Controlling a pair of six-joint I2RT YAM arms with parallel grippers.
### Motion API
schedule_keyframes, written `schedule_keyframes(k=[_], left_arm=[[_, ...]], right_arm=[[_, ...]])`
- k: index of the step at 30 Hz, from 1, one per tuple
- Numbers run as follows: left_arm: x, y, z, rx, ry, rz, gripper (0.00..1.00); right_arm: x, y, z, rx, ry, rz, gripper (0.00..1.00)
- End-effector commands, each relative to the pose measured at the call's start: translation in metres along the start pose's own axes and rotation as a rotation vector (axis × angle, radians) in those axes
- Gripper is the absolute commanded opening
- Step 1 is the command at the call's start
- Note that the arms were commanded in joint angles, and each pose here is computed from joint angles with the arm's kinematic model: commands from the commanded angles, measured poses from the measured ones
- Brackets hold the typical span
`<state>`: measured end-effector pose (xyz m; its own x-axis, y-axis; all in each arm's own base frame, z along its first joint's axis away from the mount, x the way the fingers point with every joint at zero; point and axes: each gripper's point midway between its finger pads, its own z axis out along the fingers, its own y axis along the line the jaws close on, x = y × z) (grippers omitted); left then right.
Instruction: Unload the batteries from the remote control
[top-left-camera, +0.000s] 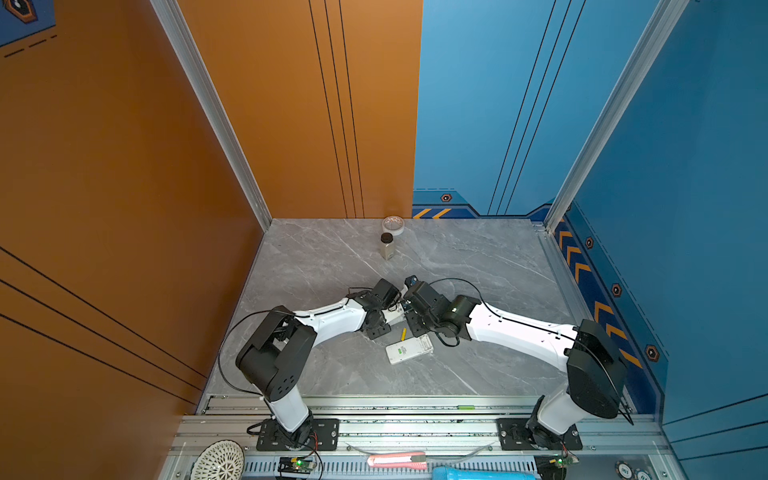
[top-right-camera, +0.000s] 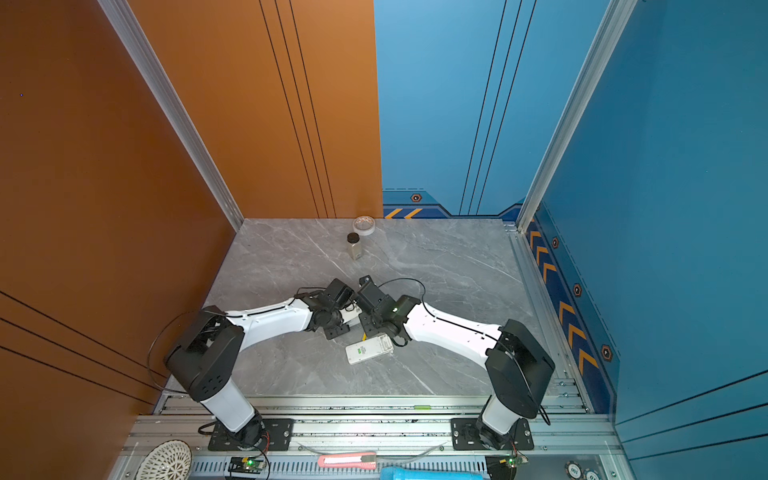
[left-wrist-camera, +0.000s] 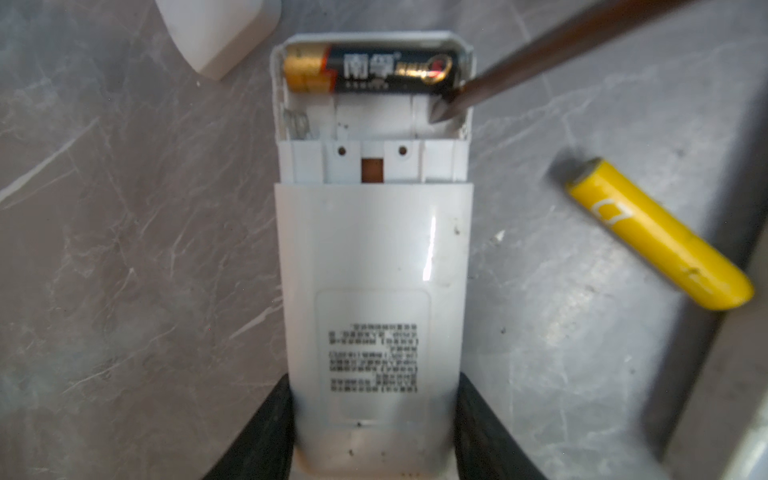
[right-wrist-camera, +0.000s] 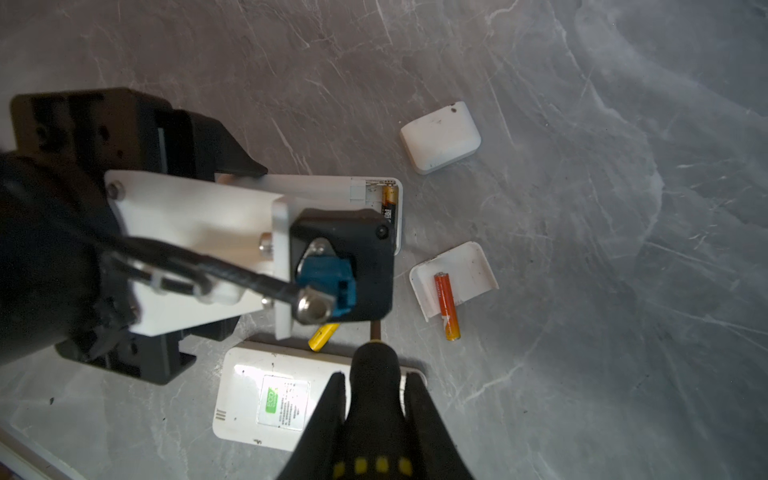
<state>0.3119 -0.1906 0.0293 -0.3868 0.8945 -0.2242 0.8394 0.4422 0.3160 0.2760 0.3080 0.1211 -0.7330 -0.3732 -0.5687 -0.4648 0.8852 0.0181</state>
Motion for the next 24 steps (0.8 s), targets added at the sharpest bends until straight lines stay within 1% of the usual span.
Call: schedule_keyframes(k=[1, 4, 5, 7, 8, 9, 10, 11, 12, 15, 16, 17, 19, 20, 21, 22, 24], left_arm=[[0.033, -0.024, 0.014, 0.11, 0.16, -0.043, 0.0], [0.033, -0.03, 0.012, 0.121, 0.221, -0.096, 0.0], [0.034, -0.033, 0.011, 0.125, 0.244, -0.115, 0.02], [0.037, -0.038, 0.007, 0.12, 0.274, -0.161, 0.1], [0.037, -0.042, 0.004, 0.14, 0.283, -0.203, 0.16], [0.036, -0.047, 0.002, 0.162, 0.292, -0.24, 0.27], [0.037, -0.054, 0.0, 0.193, 0.309, -0.272, 0.32], [0.04, -0.059, -0.002, 0.209, 0.349, -0.294, 0.34], [0.047, -0.06, -0.004, 0.198, 0.396, -0.32, 0.38], [0.053, -0.072, -0.012, 0.286, 0.471, -0.425, 0.46], [0.051, -0.073, -0.016, 0.305, 0.476, -0.454, 0.49], [0.046, -0.076, -0.021, 0.351, 0.464, -0.501, 0.52], [0.032, -0.083, -0.029, 0.451, 0.429, -0.606, 0.63], [0.025, -0.085, -0.032, 0.484, 0.416, -0.648, 0.7], [0.018, -0.087, -0.035, 0.525, 0.404, -0.684, 0.74], [0.011, -0.089, -0.036, 0.552, 0.392, -0.709, 0.75], [0.001, -0.084, -0.035, 0.561, 0.374, -0.776, 0.77]], right_arm=[[0.007, -0.006, 0.001, 0.053, 0.019, -0.049, 0.0], [-0.002, -0.003, -0.006, 0.028, -0.018, -0.029, 0.0], [-0.009, 0.0, -0.012, 0.008, -0.047, -0.015, 0.0], [-0.019, -0.002, -0.024, 0.006, -0.082, 0.013, 0.0], [-0.024, -0.004, -0.032, 0.007, -0.1, 0.026, 0.0], [-0.027, -0.006, -0.039, 0.008, -0.119, 0.037, 0.0], [-0.03, -0.009, -0.046, 0.013, -0.137, 0.054, 0.0], [-0.032, -0.016, -0.053, 0.026, -0.148, 0.078, 0.0], [-0.033, -0.025, -0.059, 0.047, -0.159, 0.108, 0.0], [-0.037, -0.048, -0.075, 0.088, -0.19, 0.18, 0.0], [-0.039, -0.055, -0.079, 0.097, -0.199, 0.196, 0.0], [-0.041, -0.064, -0.084, 0.107, -0.21, 0.216, 0.0], [-0.046, -0.078, -0.089, 0.121, -0.226, 0.249, 0.0], [-0.046, -0.084, -0.089, 0.127, -0.228, 0.259, 0.0], [-0.047, -0.089, -0.089, 0.134, -0.228, 0.262, 0.0], [-0.049, -0.092, -0.091, 0.133, -0.234, 0.263, 0.0], [-0.049, -0.093, -0.09, 0.125, -0.238, 0.258, 0.0]])
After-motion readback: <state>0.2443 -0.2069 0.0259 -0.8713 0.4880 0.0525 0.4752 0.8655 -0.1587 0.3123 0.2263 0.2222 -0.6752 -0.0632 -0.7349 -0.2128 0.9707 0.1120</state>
